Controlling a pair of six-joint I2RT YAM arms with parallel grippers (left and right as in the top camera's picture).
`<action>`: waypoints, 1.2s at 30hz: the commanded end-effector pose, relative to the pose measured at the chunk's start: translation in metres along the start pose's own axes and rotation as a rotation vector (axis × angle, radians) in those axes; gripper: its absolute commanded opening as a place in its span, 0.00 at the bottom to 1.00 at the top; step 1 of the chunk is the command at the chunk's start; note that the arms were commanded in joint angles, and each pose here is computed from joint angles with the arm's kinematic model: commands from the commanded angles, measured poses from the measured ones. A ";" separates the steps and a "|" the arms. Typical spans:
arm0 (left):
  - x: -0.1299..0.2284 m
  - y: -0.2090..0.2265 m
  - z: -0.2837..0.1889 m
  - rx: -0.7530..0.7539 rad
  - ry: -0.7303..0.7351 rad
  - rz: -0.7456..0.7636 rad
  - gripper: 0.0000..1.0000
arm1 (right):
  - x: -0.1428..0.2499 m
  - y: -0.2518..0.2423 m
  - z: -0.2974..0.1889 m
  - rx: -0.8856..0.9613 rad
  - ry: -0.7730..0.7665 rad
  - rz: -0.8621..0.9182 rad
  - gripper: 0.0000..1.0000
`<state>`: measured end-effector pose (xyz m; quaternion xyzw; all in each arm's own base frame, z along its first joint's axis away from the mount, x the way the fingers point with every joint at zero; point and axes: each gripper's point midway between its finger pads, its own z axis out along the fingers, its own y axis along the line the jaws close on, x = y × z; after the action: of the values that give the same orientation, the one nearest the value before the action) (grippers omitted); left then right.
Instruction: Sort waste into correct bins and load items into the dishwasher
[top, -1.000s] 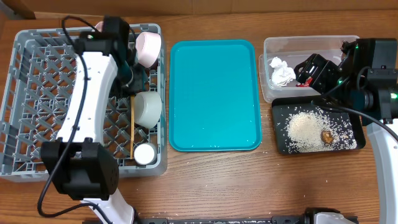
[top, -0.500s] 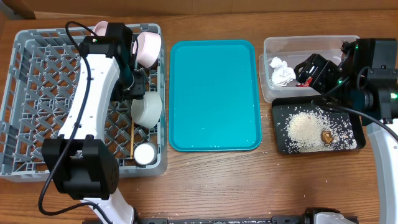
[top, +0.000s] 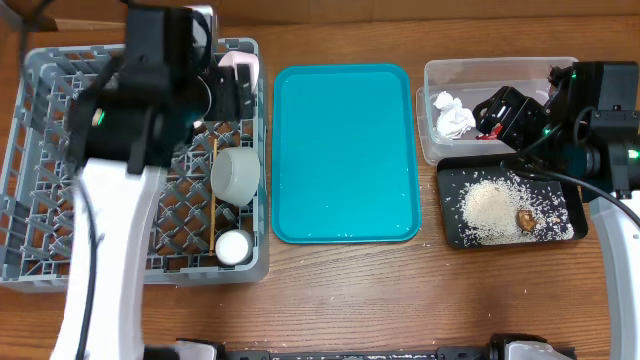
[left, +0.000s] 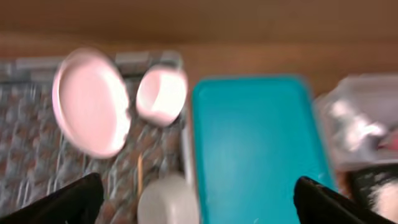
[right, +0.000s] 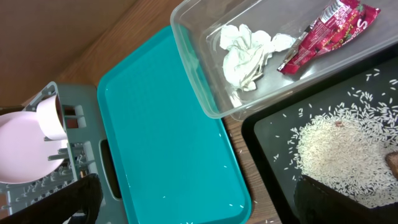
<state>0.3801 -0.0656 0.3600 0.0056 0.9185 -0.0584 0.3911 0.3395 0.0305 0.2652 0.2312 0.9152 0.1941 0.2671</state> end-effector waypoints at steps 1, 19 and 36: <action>-0.006 -0.012 -0.009 0.050 -0.032 0.003 1.00 | 0.000 0.001 -0.001 -0.006 -0.005 -0.006 1.00; -0.003 -0.011 -0.003 0.045 -0.011 0.002 1.00 | -0.008 -0.019 -0.031 0.089 -0.178 -0.052 1.00; -0.003 -0.011 -0.003 0.045 -0.011 0.002 1.00 | 0.064 -0.061 -0.032 -0.223 -0.831 -0.356 1.00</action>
<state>0.3805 -0.0749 0.3636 0.0164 0.9155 -0.0739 0.3950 0.2614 0.0098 0.2461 0.1074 0.7509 0.1429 0.6358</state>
